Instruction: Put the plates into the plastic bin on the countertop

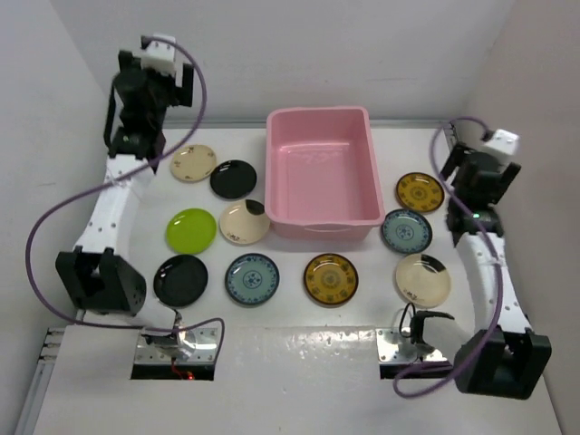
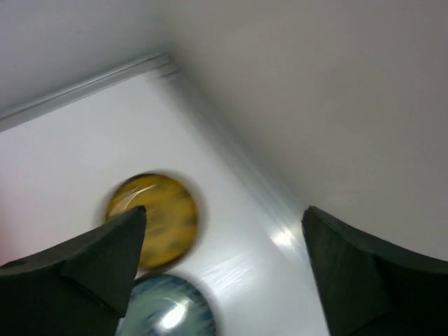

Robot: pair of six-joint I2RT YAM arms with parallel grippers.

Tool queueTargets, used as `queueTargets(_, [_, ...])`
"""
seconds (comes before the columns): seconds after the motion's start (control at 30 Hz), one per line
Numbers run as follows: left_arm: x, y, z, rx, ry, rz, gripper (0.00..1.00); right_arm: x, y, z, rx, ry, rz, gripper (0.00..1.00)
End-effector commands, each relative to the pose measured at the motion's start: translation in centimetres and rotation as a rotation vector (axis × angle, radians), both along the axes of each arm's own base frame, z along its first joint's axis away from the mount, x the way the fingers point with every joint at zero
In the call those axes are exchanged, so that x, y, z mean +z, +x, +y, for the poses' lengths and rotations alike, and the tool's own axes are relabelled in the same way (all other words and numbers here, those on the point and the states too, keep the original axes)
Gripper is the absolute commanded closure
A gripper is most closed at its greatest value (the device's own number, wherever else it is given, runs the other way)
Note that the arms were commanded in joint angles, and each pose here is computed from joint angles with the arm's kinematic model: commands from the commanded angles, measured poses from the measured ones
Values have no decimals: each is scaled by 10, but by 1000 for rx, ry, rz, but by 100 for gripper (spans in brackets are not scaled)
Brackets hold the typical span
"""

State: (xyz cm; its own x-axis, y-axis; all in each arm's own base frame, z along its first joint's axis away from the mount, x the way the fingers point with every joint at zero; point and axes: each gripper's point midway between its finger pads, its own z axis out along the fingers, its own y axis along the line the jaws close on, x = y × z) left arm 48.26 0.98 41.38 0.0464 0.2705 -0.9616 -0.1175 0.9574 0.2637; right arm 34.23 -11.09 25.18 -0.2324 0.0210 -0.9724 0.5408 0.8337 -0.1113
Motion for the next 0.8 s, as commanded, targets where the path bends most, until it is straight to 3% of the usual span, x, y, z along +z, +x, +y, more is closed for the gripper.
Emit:
queueTargets(0.0, [-100, 3, -19, -246, -94, 489, 0, -50, -3, 60, 336, 566, 128, 13])
queueTargets(0.03, [-111, -1, -27, -306, -141, 545, 15, -71, 0, 63, 316, 668, 172, 17])
queueTargets(0.1, [-130, -12, -41, -376, -180, 593, 27, -98, -8, 49, 220, 831, 225, 34])
queueTargets(0.13, [-146, -22, -42, -374, -188, 628, 30, -111, -9, 37, 158, 928, 226, 38])
queueTargets(0.17, [-154, -26, -39, -358, -189, 647, 30, -117, -7, 30, 143, 973, 208, 42])
queueTargets(0.23, [-169, -35, -30, -312, -198, 667, 28, -140, -4, 28, 115, 1064, 248, 40])
queueTargets(0.3, [-173, -39, -24, -287, -207, 665, 27, -145, 7, 13, 83, 1022, 237, 34])
queueTargets(0.47, [-187, -49, -12, -255, -232, 687, 24, -189, 21, -19, -54, 1042, 253, 34])
queueTargets(0.77, [-205, -51, -1, -216, -277, 741, 24, -252, 52, -29, -82, 1173, 288, 50])
